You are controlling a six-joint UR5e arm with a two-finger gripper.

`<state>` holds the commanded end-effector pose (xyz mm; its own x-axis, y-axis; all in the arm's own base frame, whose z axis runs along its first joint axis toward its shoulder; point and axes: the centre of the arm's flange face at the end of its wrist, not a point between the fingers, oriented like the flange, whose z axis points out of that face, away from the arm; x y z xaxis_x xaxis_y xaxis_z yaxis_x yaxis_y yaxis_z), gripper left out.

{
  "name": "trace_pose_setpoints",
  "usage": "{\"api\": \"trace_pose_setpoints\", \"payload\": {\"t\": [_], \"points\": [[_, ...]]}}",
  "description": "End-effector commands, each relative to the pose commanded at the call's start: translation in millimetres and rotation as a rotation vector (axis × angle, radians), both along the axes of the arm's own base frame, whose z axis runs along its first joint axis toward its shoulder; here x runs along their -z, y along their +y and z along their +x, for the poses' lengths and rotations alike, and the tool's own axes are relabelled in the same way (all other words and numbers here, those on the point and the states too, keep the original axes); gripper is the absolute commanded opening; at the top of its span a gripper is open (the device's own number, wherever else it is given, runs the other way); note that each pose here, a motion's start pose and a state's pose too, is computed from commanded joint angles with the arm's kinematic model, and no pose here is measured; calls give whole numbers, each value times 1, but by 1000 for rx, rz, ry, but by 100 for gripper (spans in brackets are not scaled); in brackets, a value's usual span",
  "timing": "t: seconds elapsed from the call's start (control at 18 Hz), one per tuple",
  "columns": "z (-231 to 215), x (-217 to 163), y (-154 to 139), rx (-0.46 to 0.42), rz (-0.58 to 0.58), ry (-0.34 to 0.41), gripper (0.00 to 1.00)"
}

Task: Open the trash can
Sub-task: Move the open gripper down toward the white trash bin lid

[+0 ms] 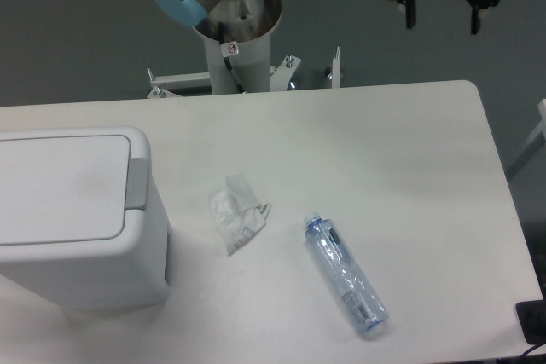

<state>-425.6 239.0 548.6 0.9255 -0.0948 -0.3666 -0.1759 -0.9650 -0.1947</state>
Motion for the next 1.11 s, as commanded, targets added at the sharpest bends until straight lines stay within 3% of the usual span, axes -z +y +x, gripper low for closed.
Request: {"api": "trace_pose_setpoints", "payload": {"t": [0.22, 0.33, 0.5, 0.67, 0.78, 0.94, 1.11], "points": [[0, 0, 0, -2, -1, 6, 100], [3, 4, 5, -77, 39, -24, 100], [16, 9, 62, -179, 148, -45, 100], [30, 15, 110, -348, 277, -98, 100], [43, 14, 147, -387, 335, -125, 100], [59, 8, 196, -535, 424, -228, 100], [103, 18, 252, -594, 446, -345, 100]]}}
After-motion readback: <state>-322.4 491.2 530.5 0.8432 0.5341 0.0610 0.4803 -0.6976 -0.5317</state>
